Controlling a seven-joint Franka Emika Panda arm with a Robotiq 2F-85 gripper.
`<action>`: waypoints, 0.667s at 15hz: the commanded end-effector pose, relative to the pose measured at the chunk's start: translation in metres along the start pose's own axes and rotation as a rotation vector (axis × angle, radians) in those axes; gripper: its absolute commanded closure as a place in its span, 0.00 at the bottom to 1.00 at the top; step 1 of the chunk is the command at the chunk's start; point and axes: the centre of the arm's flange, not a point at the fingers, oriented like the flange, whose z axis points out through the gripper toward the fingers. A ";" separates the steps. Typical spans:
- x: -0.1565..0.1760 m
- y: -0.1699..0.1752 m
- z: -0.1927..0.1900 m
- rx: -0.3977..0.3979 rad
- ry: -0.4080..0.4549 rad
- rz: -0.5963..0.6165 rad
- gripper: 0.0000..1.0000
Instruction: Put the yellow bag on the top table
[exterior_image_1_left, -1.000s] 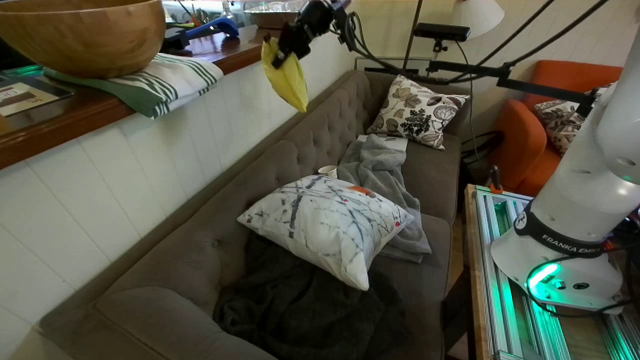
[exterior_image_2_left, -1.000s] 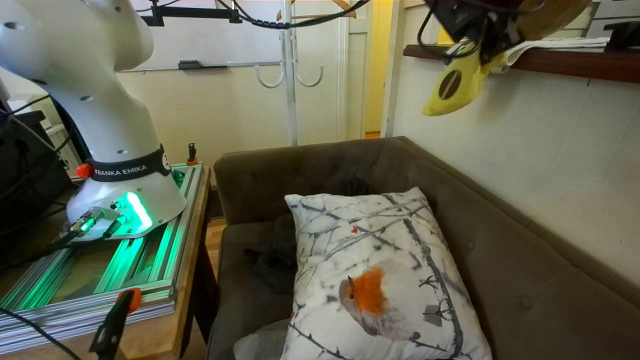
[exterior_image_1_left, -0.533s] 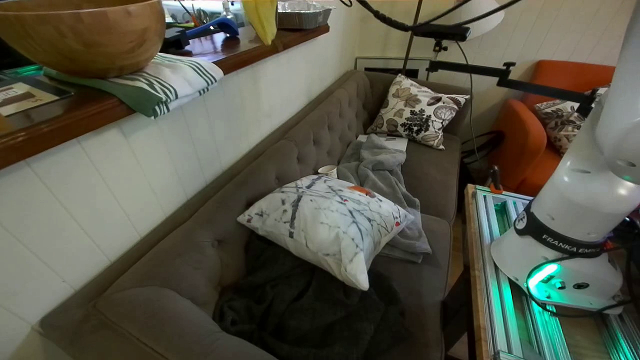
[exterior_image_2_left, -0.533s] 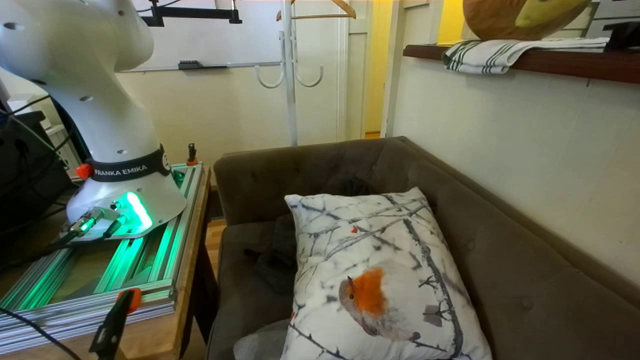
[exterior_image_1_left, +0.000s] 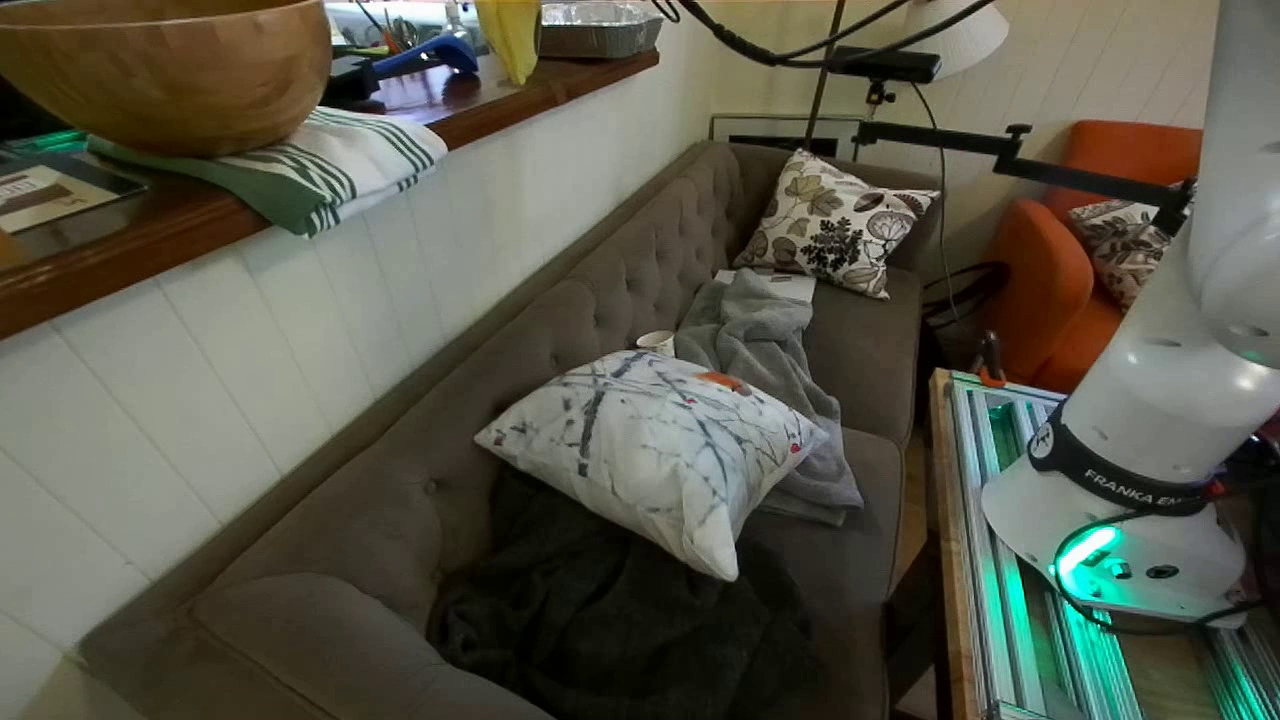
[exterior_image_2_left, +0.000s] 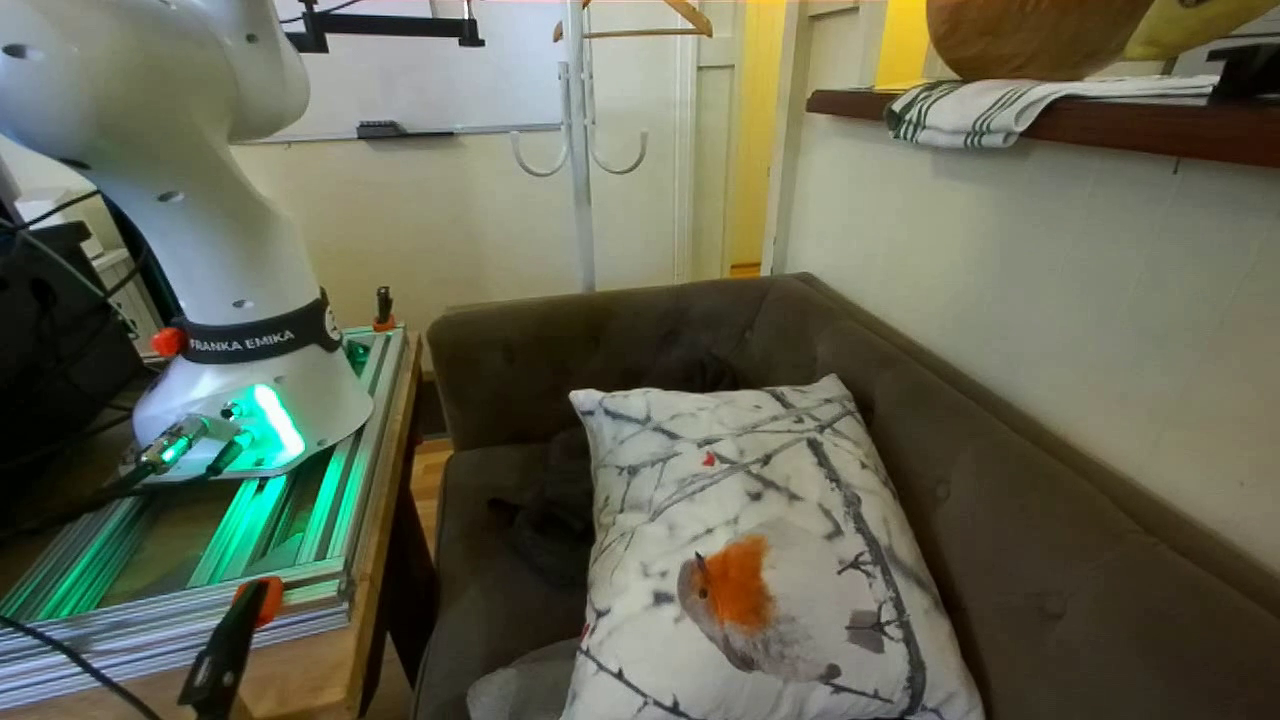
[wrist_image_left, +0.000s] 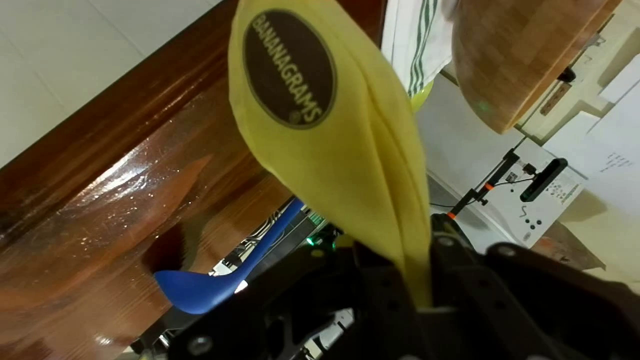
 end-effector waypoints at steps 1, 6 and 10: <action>0.016 0.005 0.019 0.039 0.047 0.024 0.96; 0.052 0.021 0.060 0.088 0.222 0.157 0.96; 0.061 0.037 0.087 0.074 0.348 0.234 0.96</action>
